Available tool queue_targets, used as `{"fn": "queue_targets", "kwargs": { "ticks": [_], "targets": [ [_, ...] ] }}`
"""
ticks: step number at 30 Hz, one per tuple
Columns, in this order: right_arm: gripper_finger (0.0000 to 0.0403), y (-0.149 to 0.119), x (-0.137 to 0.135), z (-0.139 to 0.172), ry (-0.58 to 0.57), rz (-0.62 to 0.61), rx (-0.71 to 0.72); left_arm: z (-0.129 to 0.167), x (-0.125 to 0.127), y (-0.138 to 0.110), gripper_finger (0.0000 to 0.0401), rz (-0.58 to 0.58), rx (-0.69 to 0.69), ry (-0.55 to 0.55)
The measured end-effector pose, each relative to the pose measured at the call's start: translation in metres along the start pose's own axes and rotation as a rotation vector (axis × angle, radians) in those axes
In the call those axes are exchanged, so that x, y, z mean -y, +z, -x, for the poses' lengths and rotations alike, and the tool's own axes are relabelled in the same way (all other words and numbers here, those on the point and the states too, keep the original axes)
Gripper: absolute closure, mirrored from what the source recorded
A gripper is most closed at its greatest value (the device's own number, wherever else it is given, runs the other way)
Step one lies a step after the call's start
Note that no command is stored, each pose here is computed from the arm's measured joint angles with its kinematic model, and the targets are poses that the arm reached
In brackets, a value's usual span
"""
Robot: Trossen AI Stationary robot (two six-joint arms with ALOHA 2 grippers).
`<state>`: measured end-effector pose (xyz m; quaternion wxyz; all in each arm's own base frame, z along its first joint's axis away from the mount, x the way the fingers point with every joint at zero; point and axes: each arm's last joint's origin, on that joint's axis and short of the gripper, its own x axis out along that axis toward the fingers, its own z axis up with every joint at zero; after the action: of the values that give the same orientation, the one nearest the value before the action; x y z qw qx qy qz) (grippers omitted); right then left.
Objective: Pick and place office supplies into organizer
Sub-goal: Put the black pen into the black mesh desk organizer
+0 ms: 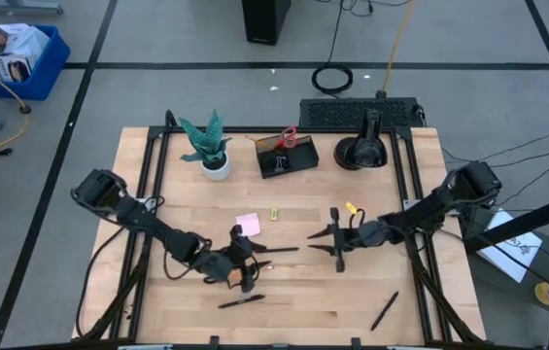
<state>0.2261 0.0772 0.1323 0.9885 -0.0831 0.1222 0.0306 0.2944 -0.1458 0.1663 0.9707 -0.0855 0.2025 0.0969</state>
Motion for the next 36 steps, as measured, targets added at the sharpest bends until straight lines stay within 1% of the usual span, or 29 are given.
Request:
{"fn": "queue_targets", "kwargs": {
  "ticks": [2,4,6,8,9,12,14,16,19,21,24,26,28,33,36],
  "targets": [
    [0.0312,0.000,0.003,-0.001,-0.015,0.003,-0.003,-0.001,-0.007,-0.002,0.0197,-0.012,0.018,0.004],
    [0.0312,-0.001,0.007,-0.002,-0.028,0.000,-0.011,0.000,-0.012,-0.006,0.0199,-0.026,0.047,-0.069],
    [0.0312,-0.003,0.010,-0.003,-0.043,-0.015,-0.027,0.004,-0.022,-0.015,0.0206,-0.012,0.099,-0.148],
    [0.0312,-0.004,0.014,-0.004,-0.056,-0.041,-0.037,0.015,-0.034,-0.021,0.0216,-0.002,0.154,-0.213],
    [0.0312,-0.005,0.014,-0.004,-0.060,-0.053,-0.044,0.023,-0.041,-0.024,0.0222,0.007,0.179,-0.226],
    [0.0312,-0.010,0.014,-0.004,-0.055,-0.077,-0.086,0.048,-0.061,-0.035,0.0238,0.035,0.207,-0.200],
    [0.0312,-0.014,0.014,-0.005,-0.053,-0.080,-0.115,0.061,-0.068,-0.031,0.0247,0.109,0.264,-0.227],
    [0.0310,-0.015,0.011,-0.005,-0.024,-0.079,-0.116,0.071,-0.071,-0.026,0.0255,0.141,0.308,-0.253],
    [0.0302,-0.015,0.007,-0.012,0.037,-0.075,-0.123,0.077,-0.072,-0.026,0.0263,0.107,0.309,-0.255],
    [0.0294,-0.017,0.003,-0.022,0.073,-0.065,-0.142,0.078,-0.072,-0.022,0.0265,0.071,0.336,-0.251],
    [0.0277,-0.025,-0.007,-0.040,0.099,-0.008,-0.184,0.077,-0.073,-0.020,0.0263,-0.008,0.356,-0.230],
    [0.0264,-0.031,-0.010,-0.051,0.084,0.033,-0.206,0.077,-0.074,-0.017,0.0263,-0.026,0.382,-0.203],
    [0.0251,-0.034,-0.011,-0.057,0.054,0.046,-0.212,0.077,-0.075,-0.014,0.0265,-0.033,0.402,-0.194],
    [0.0226,-0.040,-0.010,-0.066,0.038,0.028,-0.155,0.075,-0.076,-0.015,0.0263,-0.048,0.394,-0.186],
    [0.0221,-0.048,-0.008,-0.068,0.009,0.020,-0.182,0.074,-0.078,-0.014,0.0265,-0.082,0.401,-0.165]
  ]
}}
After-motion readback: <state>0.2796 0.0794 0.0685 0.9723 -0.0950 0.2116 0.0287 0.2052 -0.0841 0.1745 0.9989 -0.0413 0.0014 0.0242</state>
